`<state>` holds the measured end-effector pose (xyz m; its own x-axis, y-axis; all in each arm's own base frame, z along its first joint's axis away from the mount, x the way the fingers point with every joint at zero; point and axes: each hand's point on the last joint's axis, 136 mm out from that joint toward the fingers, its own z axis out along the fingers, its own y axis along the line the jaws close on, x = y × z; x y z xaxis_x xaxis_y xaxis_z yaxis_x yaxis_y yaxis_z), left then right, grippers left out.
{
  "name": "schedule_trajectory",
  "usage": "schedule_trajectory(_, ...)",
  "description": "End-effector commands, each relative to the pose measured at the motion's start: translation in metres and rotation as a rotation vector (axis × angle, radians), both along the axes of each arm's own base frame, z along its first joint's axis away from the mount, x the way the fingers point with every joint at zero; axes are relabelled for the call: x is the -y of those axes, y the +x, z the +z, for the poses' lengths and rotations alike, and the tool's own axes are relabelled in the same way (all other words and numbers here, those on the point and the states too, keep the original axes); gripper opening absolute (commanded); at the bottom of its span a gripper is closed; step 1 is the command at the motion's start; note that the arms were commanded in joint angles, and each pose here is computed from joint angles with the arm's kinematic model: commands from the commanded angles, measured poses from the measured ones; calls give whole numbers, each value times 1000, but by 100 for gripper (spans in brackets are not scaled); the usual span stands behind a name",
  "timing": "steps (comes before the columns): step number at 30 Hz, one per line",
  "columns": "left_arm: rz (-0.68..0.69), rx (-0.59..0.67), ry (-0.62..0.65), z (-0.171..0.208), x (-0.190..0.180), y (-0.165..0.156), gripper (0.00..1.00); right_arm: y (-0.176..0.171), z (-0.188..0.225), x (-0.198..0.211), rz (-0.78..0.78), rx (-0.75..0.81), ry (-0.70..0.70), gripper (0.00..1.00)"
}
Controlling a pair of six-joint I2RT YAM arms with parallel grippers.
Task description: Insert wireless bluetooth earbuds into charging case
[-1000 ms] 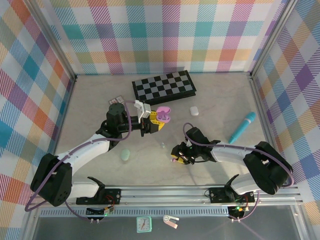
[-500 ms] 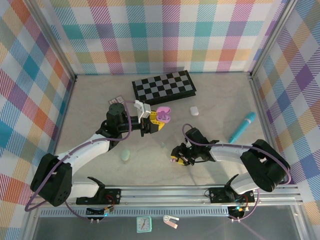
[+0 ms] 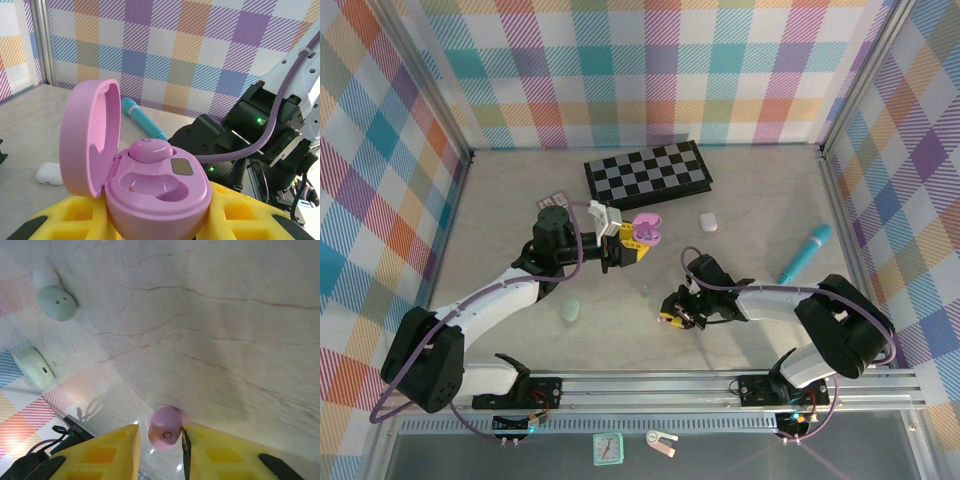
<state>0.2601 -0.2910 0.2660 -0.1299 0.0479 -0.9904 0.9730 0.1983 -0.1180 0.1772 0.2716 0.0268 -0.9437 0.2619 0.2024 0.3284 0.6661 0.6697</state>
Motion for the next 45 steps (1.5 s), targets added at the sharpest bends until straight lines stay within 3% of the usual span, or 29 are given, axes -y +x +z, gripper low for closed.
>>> schedule_trajectory(1, -14, 59, -29, 17, -2, -4, 20, 4, 7, -10, 30, 25, 31, 28)
schedule_trajectory(18, -11, 68, -22, 17, -4, -6, 20, 3, -10, -10, 44, -44, -23, 30)
schedule_trajectory(27, -9, 67, -17, 16, -5, -7, 20, -1, -19, -8, 40, -90, -52, 20)
schedule_trajectory(32, -5, 67, -11, 13, -5, -6, 20, 6, -5, -8, 64, -17, -54, 19)
schedule_trajectory(37, 2, 70, 26, 8, -5, -3, 20, 18, 19, 10, 95, 137, -165, 18)
schedule_trajectory(45, 34, 82, 88, -7, -6, 4, 20, 26, 58, 29, 75, 278, -218, 18)
